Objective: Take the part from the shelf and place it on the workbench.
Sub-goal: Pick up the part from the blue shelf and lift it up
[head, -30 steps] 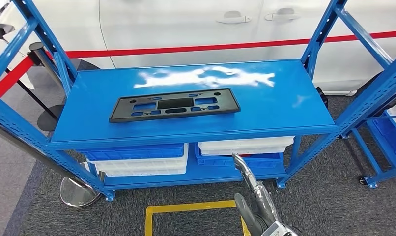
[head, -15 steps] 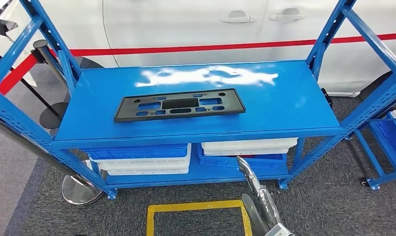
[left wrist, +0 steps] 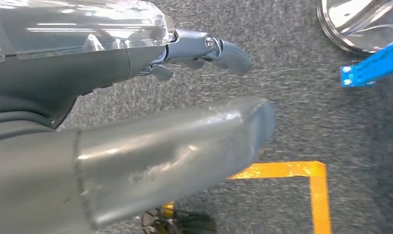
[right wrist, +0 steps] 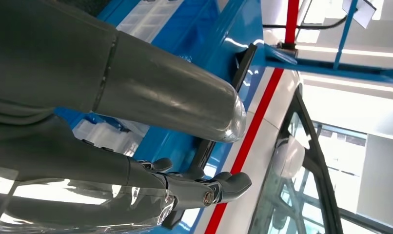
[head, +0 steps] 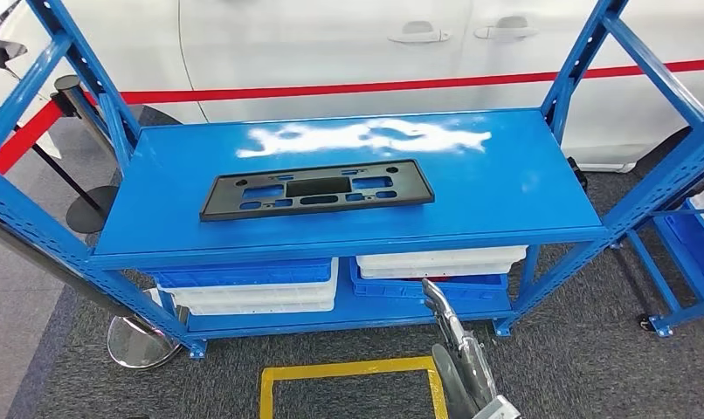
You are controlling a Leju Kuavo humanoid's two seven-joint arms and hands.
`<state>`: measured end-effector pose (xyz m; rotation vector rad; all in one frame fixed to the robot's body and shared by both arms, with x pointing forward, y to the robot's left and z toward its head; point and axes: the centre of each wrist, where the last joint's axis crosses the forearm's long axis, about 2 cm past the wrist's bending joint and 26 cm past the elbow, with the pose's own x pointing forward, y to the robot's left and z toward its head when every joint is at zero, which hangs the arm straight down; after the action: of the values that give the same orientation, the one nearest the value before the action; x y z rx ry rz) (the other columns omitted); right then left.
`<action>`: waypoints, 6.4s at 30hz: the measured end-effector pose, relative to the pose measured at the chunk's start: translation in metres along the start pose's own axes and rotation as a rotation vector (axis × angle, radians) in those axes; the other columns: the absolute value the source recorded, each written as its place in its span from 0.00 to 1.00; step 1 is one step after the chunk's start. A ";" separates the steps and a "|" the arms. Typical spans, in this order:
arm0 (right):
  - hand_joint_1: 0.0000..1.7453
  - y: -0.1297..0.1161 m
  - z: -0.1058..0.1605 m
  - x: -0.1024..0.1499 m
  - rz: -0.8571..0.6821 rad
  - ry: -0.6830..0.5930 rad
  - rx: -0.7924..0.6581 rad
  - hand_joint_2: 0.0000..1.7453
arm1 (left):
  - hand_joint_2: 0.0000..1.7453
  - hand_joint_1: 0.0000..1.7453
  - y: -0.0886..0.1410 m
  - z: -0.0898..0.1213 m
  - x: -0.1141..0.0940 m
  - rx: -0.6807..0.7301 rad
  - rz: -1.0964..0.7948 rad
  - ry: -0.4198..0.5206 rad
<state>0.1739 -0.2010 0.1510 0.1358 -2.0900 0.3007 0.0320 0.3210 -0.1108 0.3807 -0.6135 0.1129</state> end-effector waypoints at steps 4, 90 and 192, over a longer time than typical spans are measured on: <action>0.00 0.001 0.000 -0.001 0.014 -0.001 0.015 0.00 | 0.00 0.00 0.000 0.000 0.000 -0.005 -0.006 -0.001; 0.00 0.009 -0.014 -0.009 0.317 0.055 -0.200 1.00 | 0.00 0.00 0.001 0.000 -0.001 -0.098 0.019 0.011; 0.00 0.076 -0.086 -0.060 1.123 -0.131 0.164 1.00 | 1.00 0.00 -0.004 -0.008 0.013 -0.250 -0.018 -0.048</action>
<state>0.2591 -0.1061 0.1293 -0.9728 -2.0672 1.1430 0.0475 0.3202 -0.1100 0.1474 -0.6627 0.0098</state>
